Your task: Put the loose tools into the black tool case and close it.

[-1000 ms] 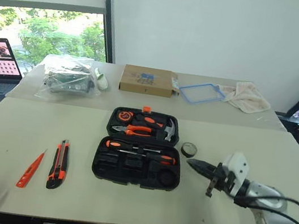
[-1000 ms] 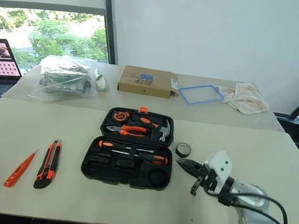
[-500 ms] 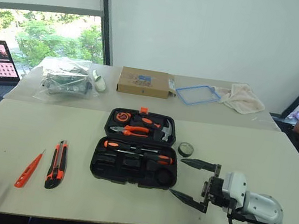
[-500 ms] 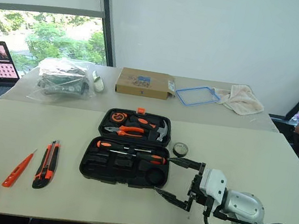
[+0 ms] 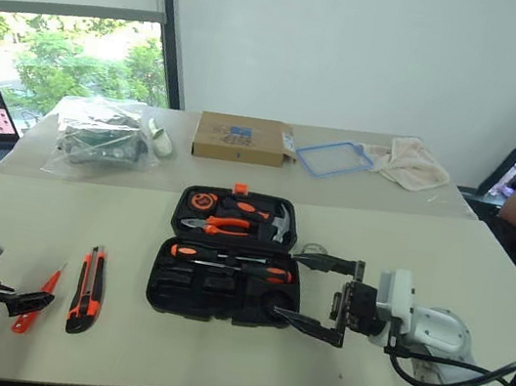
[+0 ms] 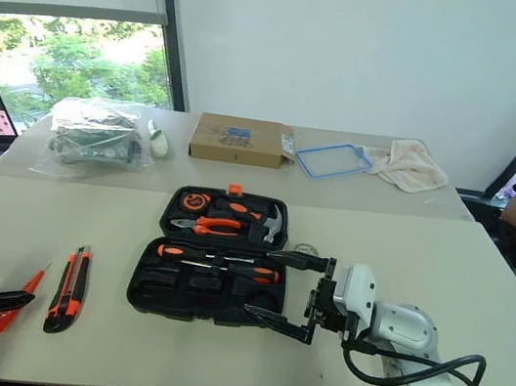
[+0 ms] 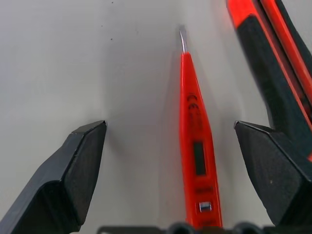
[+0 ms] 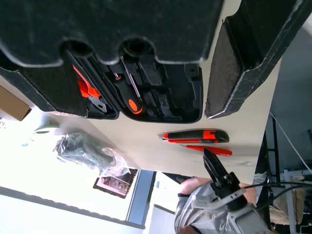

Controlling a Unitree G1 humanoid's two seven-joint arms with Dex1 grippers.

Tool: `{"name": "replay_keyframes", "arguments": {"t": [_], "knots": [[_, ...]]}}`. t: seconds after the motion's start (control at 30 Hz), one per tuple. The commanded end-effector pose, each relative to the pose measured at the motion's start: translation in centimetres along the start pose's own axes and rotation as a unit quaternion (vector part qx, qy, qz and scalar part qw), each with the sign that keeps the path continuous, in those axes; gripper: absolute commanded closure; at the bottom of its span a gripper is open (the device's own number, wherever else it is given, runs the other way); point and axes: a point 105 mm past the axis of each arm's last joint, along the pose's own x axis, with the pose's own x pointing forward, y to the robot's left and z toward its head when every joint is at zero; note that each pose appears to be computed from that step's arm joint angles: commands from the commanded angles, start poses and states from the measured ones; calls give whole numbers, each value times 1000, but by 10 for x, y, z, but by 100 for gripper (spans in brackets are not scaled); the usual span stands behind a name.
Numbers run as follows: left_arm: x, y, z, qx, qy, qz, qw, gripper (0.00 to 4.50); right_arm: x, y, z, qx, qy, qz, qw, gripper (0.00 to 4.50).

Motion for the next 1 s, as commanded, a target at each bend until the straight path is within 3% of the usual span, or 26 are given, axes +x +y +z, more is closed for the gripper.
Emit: {"name": "replay_keyframes", "arguments": {"t": [0.03, 0.07, 0.3, 0.33, 0.43, 0.53, 0.63, 0.8, 1.0], "knots": [[13, 3, -21, 2, 48, 11, 999, 120, 3, -1, 11, -16, -14, 0, 1000, 0], [13, 4, -20, 2, 47, 12, 999, 142, 1, -1, 11, -16, -12, -2, 1000, 0], [8, 11, -14, -6, 18, 1, 1000, 411, -8, -4, 9, -10, 11, -20, 1000, 0], [6, 12, -6, -10, -11, -13, 1000, 427, -9, -6, 7, -6, 19, -33, 999, 0], [-8, 5, 30, 60, -126, -83, 987, 428, -14, -12, 3, 2, 43, -62, 997, 0], [-15, -19, 57, 151, -183, -158, 958, 428, -15, -10, 1, 7, 48, -58, 997, 0], [-12, -45, 75, 211, -188, -220, 934, 428, -14, -8, -1, 5, 55, -50, 997, 0], [6, -114, 106, 340, -180, -335, 860, 428, -14, -7, -3, 1, 61, -50, 997, 0], [34, -170, 119, 470, -161, -392, 774, 428, -25, -8, -7, -6, 87, -70, 994, 0]]}}
